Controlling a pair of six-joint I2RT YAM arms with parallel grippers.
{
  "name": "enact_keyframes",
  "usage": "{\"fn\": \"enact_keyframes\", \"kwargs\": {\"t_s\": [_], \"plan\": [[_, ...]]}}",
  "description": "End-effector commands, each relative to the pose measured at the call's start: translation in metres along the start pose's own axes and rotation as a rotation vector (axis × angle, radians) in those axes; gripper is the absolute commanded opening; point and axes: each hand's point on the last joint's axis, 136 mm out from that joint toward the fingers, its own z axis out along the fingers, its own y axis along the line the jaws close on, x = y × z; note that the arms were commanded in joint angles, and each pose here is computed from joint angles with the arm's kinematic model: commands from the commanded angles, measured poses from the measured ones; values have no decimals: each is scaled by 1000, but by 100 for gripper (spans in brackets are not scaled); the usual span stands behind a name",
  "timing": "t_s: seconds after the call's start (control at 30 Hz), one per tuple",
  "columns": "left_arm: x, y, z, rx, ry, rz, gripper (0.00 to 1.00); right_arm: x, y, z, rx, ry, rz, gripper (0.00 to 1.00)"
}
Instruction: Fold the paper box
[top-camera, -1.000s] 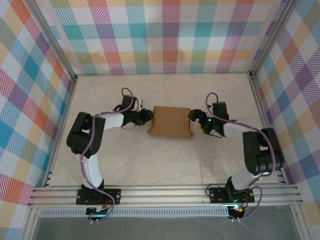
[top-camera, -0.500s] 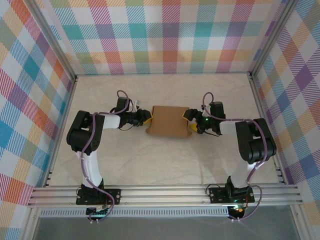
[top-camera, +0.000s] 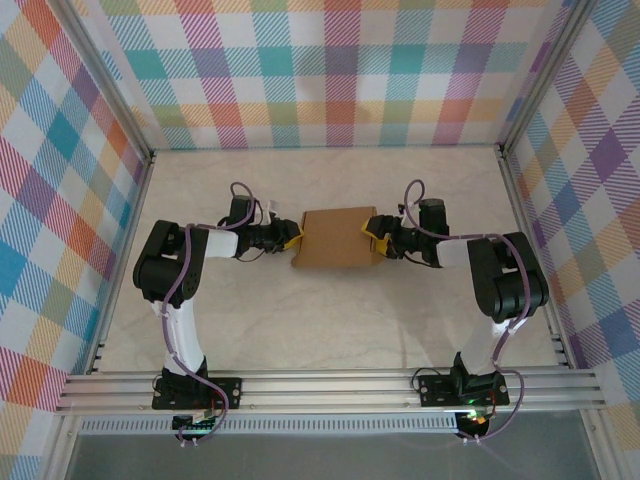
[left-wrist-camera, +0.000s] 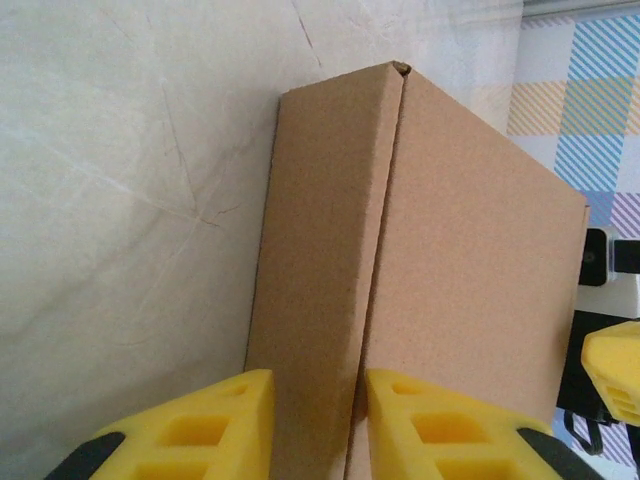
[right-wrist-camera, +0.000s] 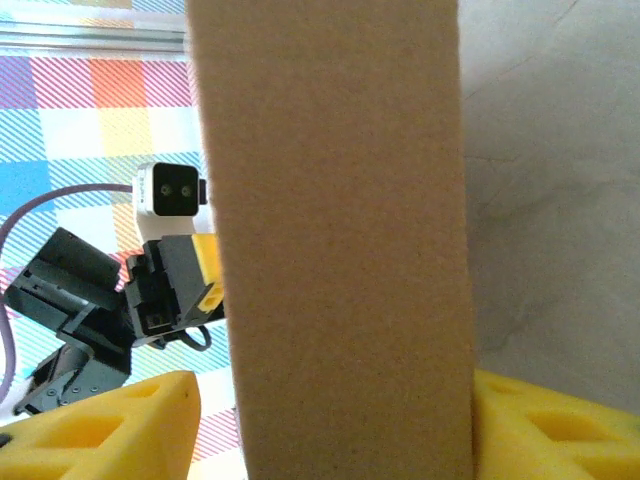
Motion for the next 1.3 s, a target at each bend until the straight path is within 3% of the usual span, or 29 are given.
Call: {"fn": "enact_keyframes", "kwargs": {"t_s": [0.0, 0.3, 0.47, 0.63, 0.7, 0.97, 1.1, 1.27], "plan": [[14, 48, 0, -145, 18, -97, 30, -5, 21, -1, -44, 1, -26, 60], [5, 30, -15, -166, -40, -16, 54, -4, 23, -4, -27, -5, -10, 50], [-3, 3, -35, -171, -114, 126, 69, -6, 30, -7, -31, -10, -12, 48], [-6, -33, -61, -197, -237, 386, 74, -6, 37, -10, -43, -11, -7, 47], [-2, -46, -71, -242, -281, 516, 80, -6, 41, -12, -50, -11, -12, 48], [38, -96, -91, -405, -457, 1202, 100, -8, 62, -27, -80, -31, -22, 49], [59, -115, -98, -510, -530, 1505, 100, -8, 76, -37, -105, -43, -29, 49], [68, -126, -108, -618, -604, 1685, 100, -7, 90, -47, -126, -56, -39, 49]]}}
